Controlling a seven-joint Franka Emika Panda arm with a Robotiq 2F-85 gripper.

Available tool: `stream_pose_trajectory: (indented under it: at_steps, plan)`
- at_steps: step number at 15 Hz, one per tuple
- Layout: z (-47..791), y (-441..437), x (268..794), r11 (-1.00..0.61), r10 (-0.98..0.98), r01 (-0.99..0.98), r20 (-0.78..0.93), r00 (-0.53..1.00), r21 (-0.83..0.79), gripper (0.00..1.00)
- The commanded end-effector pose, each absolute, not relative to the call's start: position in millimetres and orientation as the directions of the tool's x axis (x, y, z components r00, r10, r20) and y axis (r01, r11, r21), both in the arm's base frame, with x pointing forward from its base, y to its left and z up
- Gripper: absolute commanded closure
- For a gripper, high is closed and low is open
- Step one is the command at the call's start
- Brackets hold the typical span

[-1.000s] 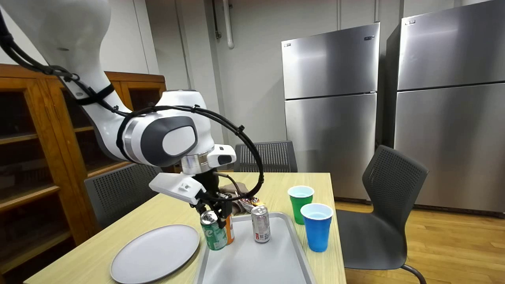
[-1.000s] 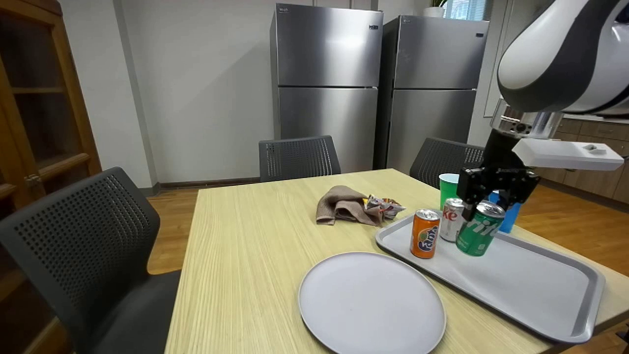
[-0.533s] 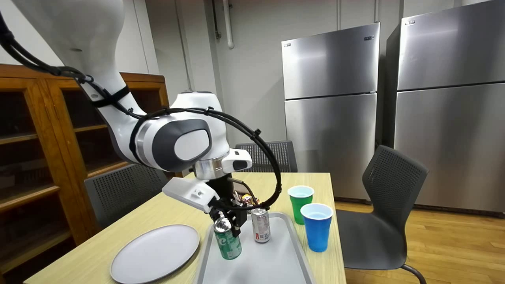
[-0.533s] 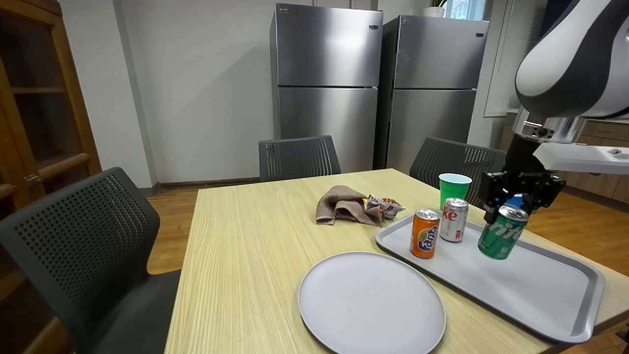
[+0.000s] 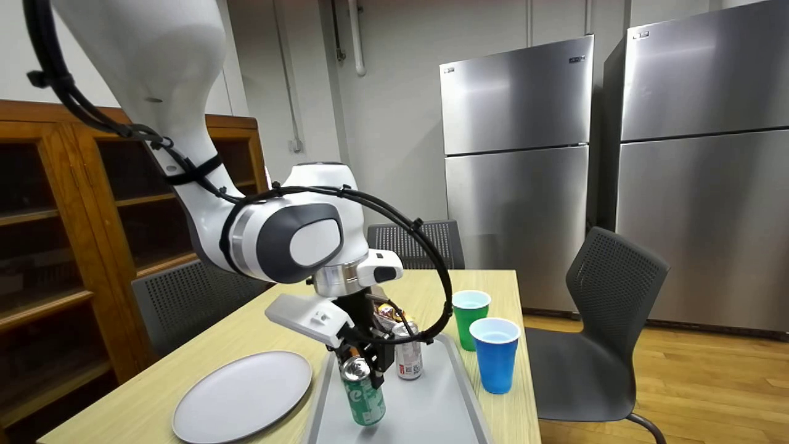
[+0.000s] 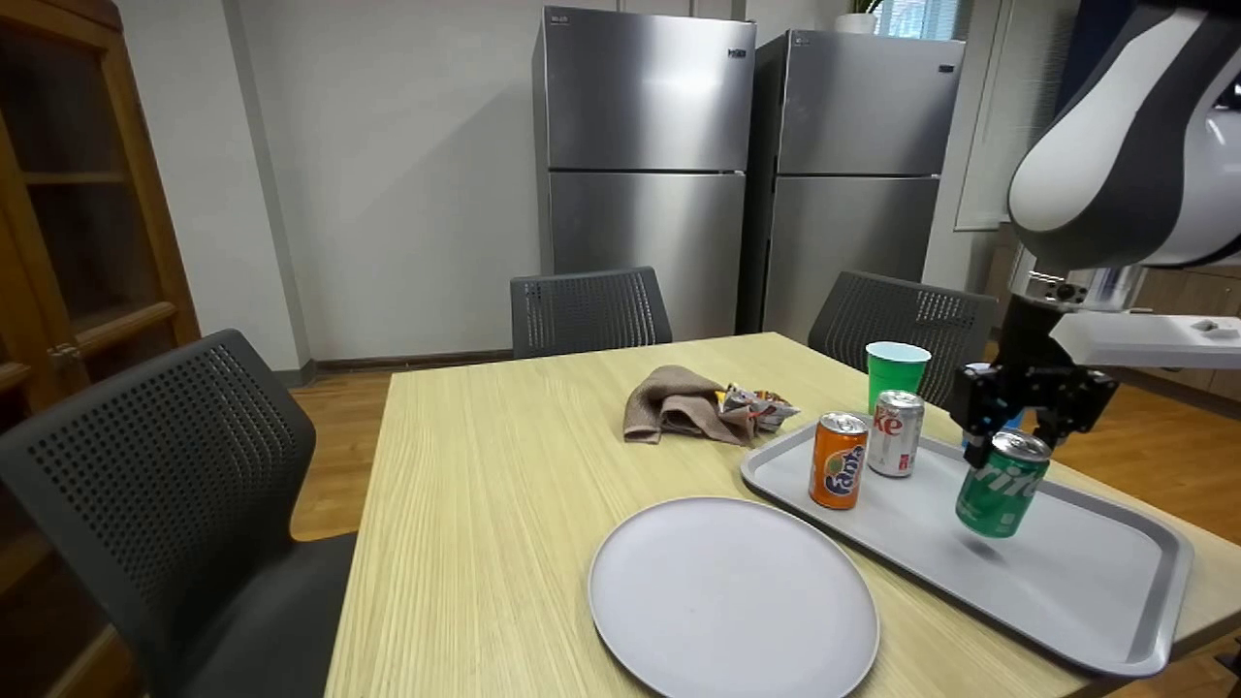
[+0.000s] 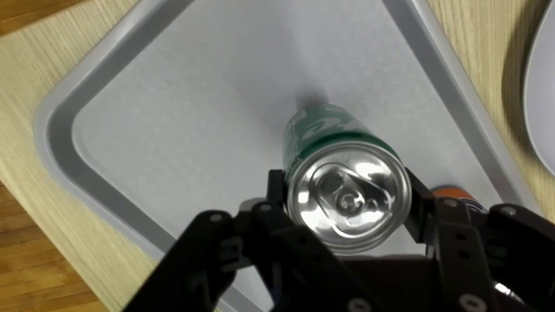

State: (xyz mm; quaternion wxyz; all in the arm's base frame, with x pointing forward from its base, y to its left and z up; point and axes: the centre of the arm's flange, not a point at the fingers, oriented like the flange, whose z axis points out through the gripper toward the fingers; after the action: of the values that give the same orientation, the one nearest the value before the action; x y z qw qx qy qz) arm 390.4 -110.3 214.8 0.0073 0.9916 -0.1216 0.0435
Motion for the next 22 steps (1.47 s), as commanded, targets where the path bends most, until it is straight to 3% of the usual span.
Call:
stream_pose_trajectory:
  at_steps: [1,6,7,8,10,22]
  plan:
    - [206.6,-115.6,404.8,-0.966,-0.252,-0.256,0.093,0.963,0.028,0.62]
    - [200.1,-118.5,410.6,-0.964,-0.26,-0.264,0.076,0.963,0.04,0.62]
    - [201.6,-118.4,411.2,-0.963,-0.263,-0.266,0.077,0.962,0.037,0.21]
    - [203.1,-118.2,411.6,-0.963,-0.263,-0.266,0.079,0.962,0.033,0.1]
    - [210.0,-117.8,413.0,-0.964,-0.262,-0.265,0.09,0.961,0.024,0.0]
    - [268.6,-101.3,425.6,-0.964,-0.266,-0.262,0.2,0.943,-0.045,0.0]
